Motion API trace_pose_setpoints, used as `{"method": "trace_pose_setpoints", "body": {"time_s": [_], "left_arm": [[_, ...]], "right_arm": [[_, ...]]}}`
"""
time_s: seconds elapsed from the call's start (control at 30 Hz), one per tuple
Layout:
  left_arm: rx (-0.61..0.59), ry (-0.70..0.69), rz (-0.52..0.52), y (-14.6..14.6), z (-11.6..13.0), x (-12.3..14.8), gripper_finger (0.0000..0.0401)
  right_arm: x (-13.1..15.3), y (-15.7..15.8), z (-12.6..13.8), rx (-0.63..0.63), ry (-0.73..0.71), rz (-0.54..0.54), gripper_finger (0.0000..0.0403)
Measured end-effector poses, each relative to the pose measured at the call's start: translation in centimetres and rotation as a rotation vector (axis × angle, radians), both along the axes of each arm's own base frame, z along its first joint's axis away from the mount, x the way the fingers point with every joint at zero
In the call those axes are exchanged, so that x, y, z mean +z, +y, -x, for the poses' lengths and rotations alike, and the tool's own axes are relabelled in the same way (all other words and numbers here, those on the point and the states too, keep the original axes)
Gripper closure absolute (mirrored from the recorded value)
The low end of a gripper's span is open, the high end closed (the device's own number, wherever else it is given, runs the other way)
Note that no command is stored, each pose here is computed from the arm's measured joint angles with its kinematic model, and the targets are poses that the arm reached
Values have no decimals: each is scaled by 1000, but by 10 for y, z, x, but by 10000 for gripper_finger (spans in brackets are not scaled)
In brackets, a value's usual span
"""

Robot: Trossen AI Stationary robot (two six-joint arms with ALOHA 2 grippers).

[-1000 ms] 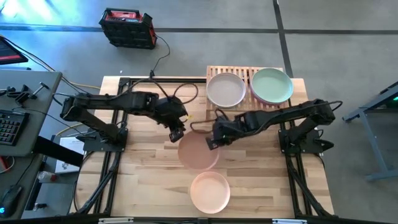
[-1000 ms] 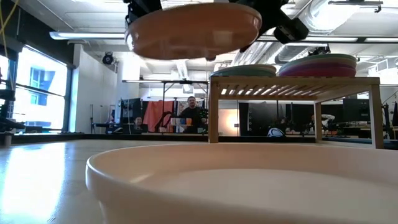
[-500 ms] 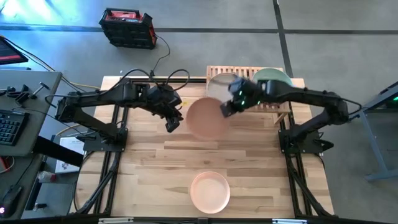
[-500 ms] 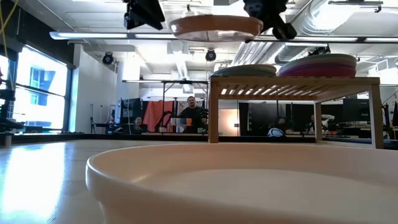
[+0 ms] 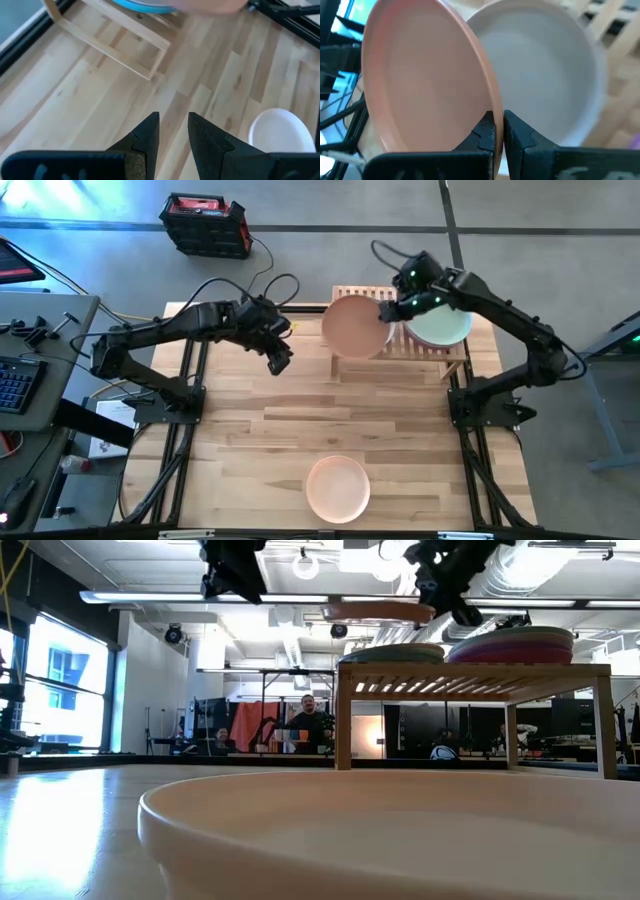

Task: Place and stack plates onto a shelf
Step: Stack the brown plate on top of the gray plate on the shelf

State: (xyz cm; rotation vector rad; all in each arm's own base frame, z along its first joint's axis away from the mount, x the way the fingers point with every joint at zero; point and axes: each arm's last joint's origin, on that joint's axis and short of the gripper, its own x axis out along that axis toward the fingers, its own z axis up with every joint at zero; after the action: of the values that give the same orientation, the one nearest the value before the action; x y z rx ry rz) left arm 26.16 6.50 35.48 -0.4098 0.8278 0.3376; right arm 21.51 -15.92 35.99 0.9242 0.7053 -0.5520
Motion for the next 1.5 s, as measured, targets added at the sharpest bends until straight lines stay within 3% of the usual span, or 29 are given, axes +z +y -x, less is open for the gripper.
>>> {"method": "trace_pose_setpoints", "body": {"time_s": [0.37, 0.93, 1.5], "left_arm": [[70, 4, -16, 23, 7, 0, 311], [132, -2, -19, 39, 12, 0, 311], [133, -2, -19, 39, 12, 0, 311]], "right_arm": [[-17, -38, 16, -50, 53, -42, 403], [-30, -54, 17, -60, 85, -73, 397], [-28, -55, 17, -85, 74, -60, 303]]}}
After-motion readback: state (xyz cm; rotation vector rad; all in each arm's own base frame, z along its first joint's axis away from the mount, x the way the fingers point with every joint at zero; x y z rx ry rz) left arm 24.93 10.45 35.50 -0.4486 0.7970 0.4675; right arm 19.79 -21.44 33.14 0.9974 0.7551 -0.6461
